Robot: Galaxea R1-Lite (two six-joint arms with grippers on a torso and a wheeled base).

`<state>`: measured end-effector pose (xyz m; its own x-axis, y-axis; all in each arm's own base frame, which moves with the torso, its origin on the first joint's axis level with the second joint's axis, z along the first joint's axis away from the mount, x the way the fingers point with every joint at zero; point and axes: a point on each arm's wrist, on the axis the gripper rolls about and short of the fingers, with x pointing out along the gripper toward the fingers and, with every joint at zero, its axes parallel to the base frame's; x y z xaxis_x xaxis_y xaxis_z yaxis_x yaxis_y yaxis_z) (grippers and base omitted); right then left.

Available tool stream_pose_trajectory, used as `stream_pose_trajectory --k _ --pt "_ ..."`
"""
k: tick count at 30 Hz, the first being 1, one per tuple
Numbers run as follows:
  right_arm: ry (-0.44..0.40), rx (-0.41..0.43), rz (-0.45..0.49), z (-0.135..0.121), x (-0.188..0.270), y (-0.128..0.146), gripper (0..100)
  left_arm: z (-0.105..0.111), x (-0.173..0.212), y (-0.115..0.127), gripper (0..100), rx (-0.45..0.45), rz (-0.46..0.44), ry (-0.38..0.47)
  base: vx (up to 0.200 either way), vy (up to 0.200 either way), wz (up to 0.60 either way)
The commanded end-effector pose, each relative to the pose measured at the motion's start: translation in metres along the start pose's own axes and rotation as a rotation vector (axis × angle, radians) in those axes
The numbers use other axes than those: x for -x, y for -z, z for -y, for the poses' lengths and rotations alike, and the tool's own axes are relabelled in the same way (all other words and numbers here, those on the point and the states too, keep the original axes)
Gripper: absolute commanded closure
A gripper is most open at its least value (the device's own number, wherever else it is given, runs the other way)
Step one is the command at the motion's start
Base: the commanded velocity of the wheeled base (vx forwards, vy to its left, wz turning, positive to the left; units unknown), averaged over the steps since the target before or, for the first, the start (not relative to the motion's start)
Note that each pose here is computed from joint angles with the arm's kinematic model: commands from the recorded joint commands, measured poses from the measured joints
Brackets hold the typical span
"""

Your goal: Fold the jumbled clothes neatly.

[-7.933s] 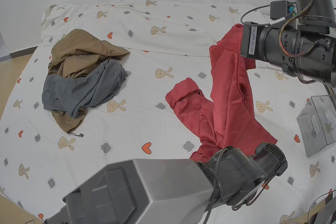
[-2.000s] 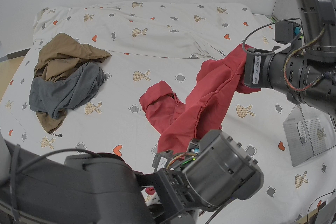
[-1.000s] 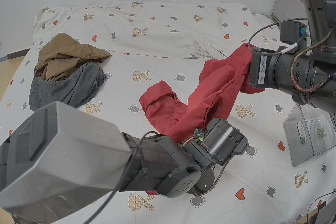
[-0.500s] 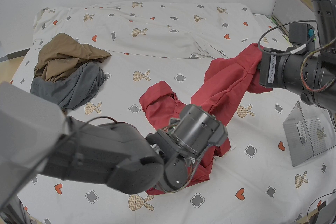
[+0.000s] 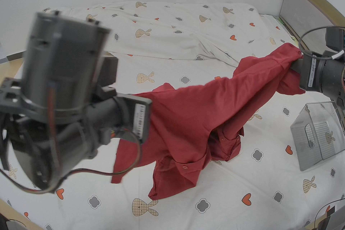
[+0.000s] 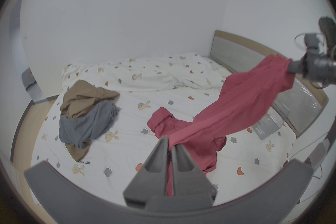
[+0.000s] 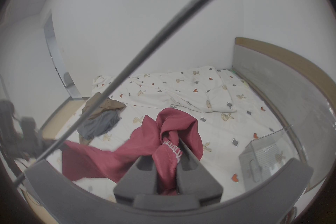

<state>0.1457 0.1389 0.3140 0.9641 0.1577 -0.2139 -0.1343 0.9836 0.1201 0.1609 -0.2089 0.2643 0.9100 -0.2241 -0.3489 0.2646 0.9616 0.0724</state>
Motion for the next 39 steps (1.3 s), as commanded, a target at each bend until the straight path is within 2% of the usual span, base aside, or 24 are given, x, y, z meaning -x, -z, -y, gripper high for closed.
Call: stream_pose_trajectory --k 1,4,8,13,17,19,20,22,26,28,29,30,31,33,34,35,37,39 --pt "0.073 0.145 -0.015 0.038 0.020 0.022 100 -0.053 0.069 0.000 100 -0.006 0.123 0.039 0.000 0.000 0.00" --pt "0.069 0.158 0.007 0.042 0.027 0.019 100 -0.061 0.078 0.001 100 -0.015 0.145 0.043 0.000 0.000 0.00" --pt "0.050 0.115 0.071 0.045 0.037 0.009 100 -0.070 0.093 -0.003 100 -0.029 0.189 0.054 0.000 0.000 0.00" --pt "0.030 0.115 0.080 0.043 0.039 0.009 100 -0.073 0.098 0.001 100 -0.067 0.195 0.067 0.000 0.000 0.00" --pt "0.018 0.201 0.014 0.035 0.027 0.026 100 -0.066 0.085 0.022 100 -0.124 0.123 0.075 0.000 0.000 0.00" --pt "0.019 0.224 -0.009 0.030 0.021 0.031 100 -0.061 0.079 0.031 100 -0.144 0.092 0.113 0.000 0.000 0.00" --pt "0.005 0.238 -0.022 0.024 0.016 0.033 100 -0.056 0.072 0.040 100 -0.162 0.055 0.175 0.000 0.000 0.00" --pt "-0.013 0.252 -0.034 0.013 0.010 0.033 100 -0.047 0.062 0.050 100 -0.187 0.009 0.234 0.000 0.000 0.00" --pt "-0.016 0.268 -0.054 0.000 -0.003 0.033 100 -0.029 0.038 0.063 100 -0.213 -0.074 0.241 0.000 0.000 0.00" --pt "-0.018 0.274 -0.061 -0.005 -0.008 0.034 100 -0.019 0.027 0.068 100 -0.207 -0.109 0.286 0.000 0.000 0.00" --pt "-0.018 0.276 -0.063 -0.005 -0.009 0.034 100 -0.015 0.021 0.070 0 -0.203 -0.123 0.330 0.000 0.000 0.00" --pt "-0.018 0.276 -0.063 -0.005 -0.009 0.034 100 -0.015 0.021 0.070 0 -0.203 -0.123 0.330 0.000 0.000 0.00" --pt "-0.016 0.275 -0.065 -0.005 -0.009 0.034 100 -0.013 0.012 0.072 0 -0.191 -0.162 0.433 0.000 0.000 0.00" --pt "-0.016 0.275 -0.065 -0.005 -0.009 0.034 100 -0.013 0.012 0.072 0 -0.191 -0.162 0.433 0.000 0.000 0.00" --pt "-0.010 0.273 -0.065 -0.004 -0.010 0.034 100 -0.015 -0.006 0.078 0 -0.170 -0.249 0.616 0.000 0.000 0.00" --pt "-0.009 0.272 -0.064 -0.003 -0.010 0.034 100 -0.017 -0.014 0.081 0 -0.180 -0.274 0.668 0.000 0.000 0.00" --pt "-0.007 0.269 -0.061 -0.003 -0.010 0.033 100 -0.021 -0.029 0.088 0 -0.242 -0.301 0.728 0.000 0.000 0.00" --pt "-0.006 0.268 -0.061 -0.002 -0.009 0.033 100 -0.024 -0.043 0.097 0 -0.324 -0.320 0.738 0.000 0.000 0.00"
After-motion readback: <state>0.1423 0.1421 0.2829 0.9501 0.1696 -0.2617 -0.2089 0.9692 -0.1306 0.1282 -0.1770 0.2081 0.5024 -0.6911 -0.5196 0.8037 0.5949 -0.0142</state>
